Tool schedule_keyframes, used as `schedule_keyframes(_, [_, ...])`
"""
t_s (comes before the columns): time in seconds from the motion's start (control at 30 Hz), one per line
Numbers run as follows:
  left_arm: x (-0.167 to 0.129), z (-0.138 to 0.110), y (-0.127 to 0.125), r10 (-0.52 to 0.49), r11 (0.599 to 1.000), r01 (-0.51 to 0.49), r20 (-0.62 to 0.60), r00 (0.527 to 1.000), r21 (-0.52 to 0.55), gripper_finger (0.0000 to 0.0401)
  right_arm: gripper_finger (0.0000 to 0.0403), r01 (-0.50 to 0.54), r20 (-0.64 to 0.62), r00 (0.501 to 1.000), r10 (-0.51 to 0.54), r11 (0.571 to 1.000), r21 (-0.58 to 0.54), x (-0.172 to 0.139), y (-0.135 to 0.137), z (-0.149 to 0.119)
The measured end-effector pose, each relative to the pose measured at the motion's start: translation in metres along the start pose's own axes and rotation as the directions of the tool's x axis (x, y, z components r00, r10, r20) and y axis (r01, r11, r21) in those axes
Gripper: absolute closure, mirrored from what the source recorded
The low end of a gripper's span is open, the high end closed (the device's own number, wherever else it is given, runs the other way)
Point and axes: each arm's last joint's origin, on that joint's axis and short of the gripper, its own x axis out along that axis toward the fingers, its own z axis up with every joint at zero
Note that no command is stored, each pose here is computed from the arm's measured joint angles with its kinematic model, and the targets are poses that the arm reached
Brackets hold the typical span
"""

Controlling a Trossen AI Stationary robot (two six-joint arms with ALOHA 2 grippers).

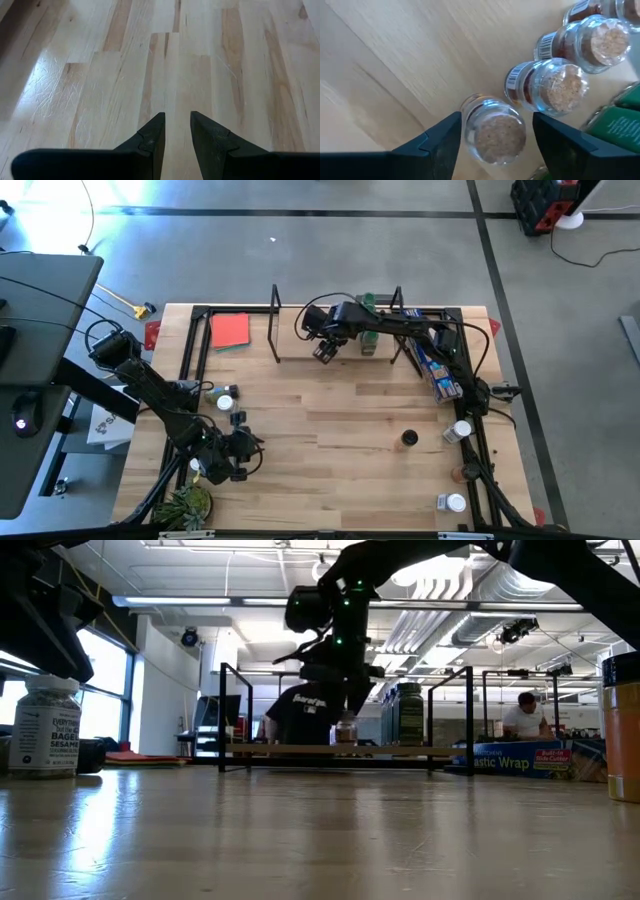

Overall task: Shelf spices
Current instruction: Put the transparent seasoning bottle on the shelf aligned with the other transparent seasoning bottle, then put the white seasoning bottle on the shelf

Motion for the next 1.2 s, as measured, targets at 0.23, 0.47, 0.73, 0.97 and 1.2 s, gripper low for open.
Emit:
schedule_keyframes(0.23, [-0.002,0.003,-0.001,-0.002,1.000,0.002,0.005,1.000,0.001,0.0314,0.0163,0.019,0.095,0.995,-0.010,0.995,-0.098,-0.042,0.009,-0.008])
schedule_keyframes(0.47, [-0.041,0.033,-0.002,-0.048,0.998,0.044,0.070,0.996,0.049,0.0314,0.0163,0.137,0.349,0.935,-0.063,0.972,-0.191,-0.126,0.057,-0.046])
schedule_keyframes(0.73, [-0.101,0.061,0.037,-0.141,0.989,0.134,-0.108,0.984,-0.069,0.0314,0.0163,0.113,0.469,0.883,0.025,0.957,-0.266,-0.164,0.155,-0.122])
schedule_keyframes(0.97, [-0.119,0.057,0.088,-0.165,0.917,0.002,-0.376,0.912,-0.398,0.0292,0.0163,0.187,0.621,0.784,-0.009,0.957,-0.223,-0.175,0.217,-0.192])
schedule_keyframes(1.2, [-0.103,0.036,0.119,-0.055,0.833,-0.232,-0.494,0.868,-0.502,0.0202,0.0163,0.224,0.686,0.727,-0.041,0.958,-0.179,-0.185,0.227,-0.224])
